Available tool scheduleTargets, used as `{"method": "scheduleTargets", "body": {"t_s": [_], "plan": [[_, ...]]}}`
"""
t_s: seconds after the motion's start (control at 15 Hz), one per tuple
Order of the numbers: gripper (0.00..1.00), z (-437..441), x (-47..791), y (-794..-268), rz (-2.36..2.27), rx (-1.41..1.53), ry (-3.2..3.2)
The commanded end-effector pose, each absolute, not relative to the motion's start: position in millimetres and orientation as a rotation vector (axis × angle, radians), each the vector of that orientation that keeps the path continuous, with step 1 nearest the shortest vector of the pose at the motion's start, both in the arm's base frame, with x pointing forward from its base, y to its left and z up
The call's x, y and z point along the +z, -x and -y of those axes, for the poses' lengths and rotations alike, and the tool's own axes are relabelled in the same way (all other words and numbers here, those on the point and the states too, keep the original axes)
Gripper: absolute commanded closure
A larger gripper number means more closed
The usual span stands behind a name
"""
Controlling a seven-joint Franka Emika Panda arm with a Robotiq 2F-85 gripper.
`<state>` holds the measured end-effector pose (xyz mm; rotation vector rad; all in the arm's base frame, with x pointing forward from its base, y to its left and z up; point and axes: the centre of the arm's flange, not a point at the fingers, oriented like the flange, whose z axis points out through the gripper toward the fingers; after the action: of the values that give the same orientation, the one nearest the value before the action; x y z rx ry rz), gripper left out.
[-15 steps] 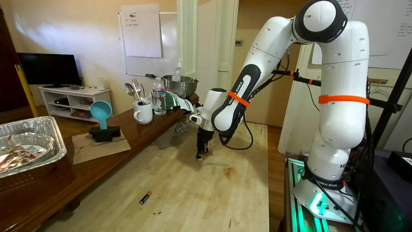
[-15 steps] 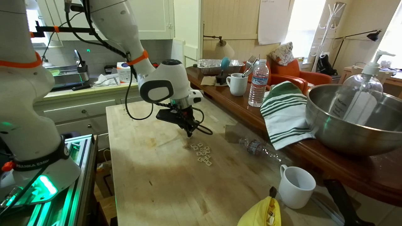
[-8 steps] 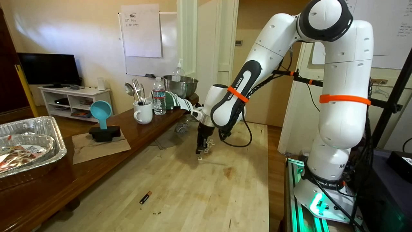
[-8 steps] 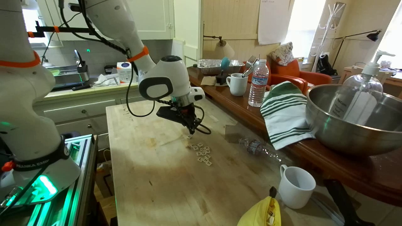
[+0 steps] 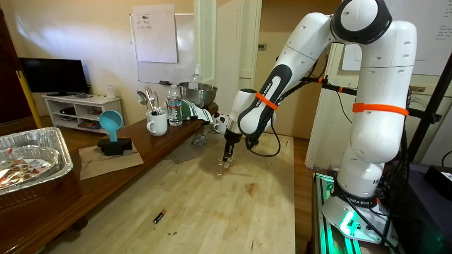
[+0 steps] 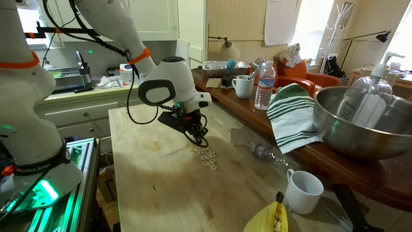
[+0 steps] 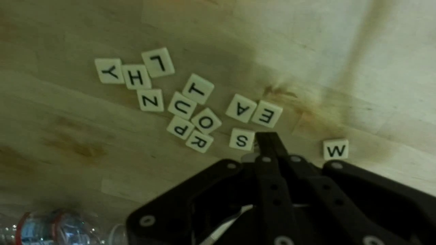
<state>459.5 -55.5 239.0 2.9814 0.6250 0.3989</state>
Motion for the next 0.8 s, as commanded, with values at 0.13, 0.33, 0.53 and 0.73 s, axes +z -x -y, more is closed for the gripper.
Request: {"method": "scheduleTargets", "body": {"t_s": [0.13, 0.33, 0.53, 0.73], "plan": [[1.0, 60.8, 225.6, -448.5, -0.474, 0.356, -2.995], [1.0, 55.8, 221.7, -450.1, -0.443, 0.374, -3.005], [1.0, 51.9, 216.5, -454.2, -0.428, 0.389, -3.009], [1.0, 51.0, 210.0, -456.7, -0.419, 0.402, -2.998]]}}
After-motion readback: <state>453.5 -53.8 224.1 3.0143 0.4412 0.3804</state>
